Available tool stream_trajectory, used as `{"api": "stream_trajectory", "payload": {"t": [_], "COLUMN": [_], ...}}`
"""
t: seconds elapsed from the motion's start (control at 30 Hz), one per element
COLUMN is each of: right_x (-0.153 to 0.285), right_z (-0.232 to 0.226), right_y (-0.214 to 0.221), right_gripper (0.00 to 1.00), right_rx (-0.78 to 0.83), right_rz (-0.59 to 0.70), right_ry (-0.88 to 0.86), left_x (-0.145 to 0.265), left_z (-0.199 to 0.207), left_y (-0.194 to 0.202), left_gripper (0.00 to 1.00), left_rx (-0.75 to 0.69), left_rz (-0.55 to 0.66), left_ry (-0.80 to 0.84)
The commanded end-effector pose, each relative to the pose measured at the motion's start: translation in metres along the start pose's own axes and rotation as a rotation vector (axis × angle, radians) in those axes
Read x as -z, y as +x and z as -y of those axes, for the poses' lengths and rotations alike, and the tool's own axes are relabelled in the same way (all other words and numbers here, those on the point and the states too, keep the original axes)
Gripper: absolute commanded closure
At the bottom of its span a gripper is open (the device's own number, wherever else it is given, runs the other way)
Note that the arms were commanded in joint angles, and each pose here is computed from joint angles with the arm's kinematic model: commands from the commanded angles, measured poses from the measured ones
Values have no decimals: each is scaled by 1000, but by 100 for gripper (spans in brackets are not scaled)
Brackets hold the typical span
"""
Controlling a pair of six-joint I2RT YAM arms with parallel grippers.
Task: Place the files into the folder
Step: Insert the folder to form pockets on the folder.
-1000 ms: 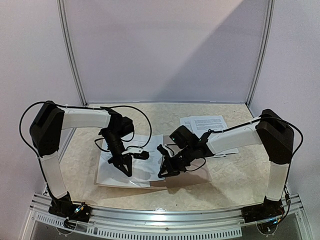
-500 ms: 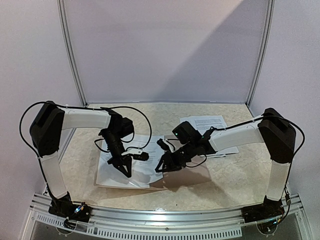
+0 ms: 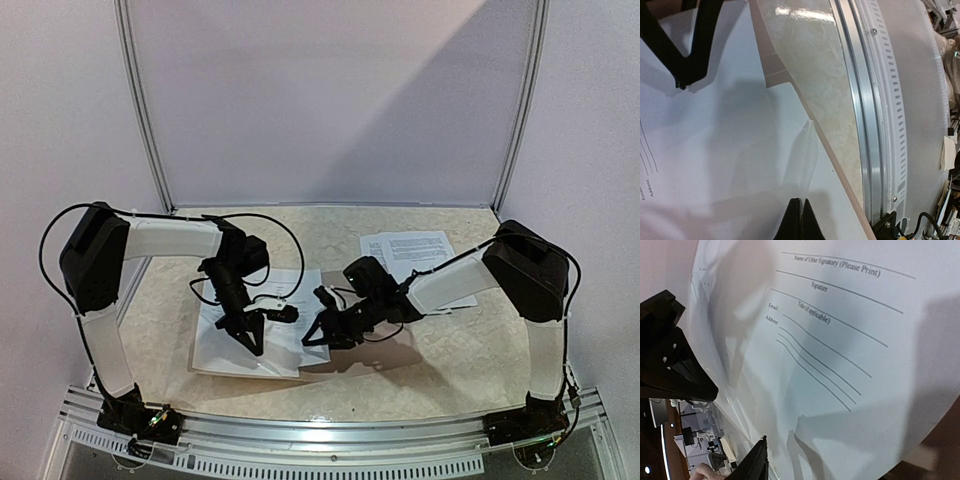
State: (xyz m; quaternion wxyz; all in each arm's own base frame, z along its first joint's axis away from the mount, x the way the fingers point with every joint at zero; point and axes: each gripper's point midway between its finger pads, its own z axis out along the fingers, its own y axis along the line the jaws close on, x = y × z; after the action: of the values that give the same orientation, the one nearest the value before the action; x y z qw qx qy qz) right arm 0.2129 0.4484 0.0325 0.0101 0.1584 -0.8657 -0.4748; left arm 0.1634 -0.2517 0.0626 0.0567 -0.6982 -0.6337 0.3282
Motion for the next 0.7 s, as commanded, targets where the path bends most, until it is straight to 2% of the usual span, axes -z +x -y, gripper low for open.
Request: {"api": "stream_trajectory", "payload": {"t": [0.0,0.1,0.2,0.27,0.43,0.67], "right_x": [-3,-5,-6,0,22,47], "right_z": [4,-1,1,7,11,9], "right_y": [5,3,6,14,32,38], "right_gripper": [55,81,99,100,100,100], "right_rx": [-30,-21,-23,-12,138,288], "right_rz": [-11,-10,-32,-57,-121,-162], "right_ry": [-7,-28,-19,33,131,223], "left_x": [1,1,3,6,7,3], "left_z": [5,4,2,4,7,7], "left_y": [-4,-4,-5,-6,-6,-1], "left_gripper": [100,100,100,100,100,100], "left_rx": [-25,-24,-19,-14,-16,-5], "left_rz": [2,3,0,2,2,-17], "left_ry": [-10,-11,-20,-19,-5,1]}}
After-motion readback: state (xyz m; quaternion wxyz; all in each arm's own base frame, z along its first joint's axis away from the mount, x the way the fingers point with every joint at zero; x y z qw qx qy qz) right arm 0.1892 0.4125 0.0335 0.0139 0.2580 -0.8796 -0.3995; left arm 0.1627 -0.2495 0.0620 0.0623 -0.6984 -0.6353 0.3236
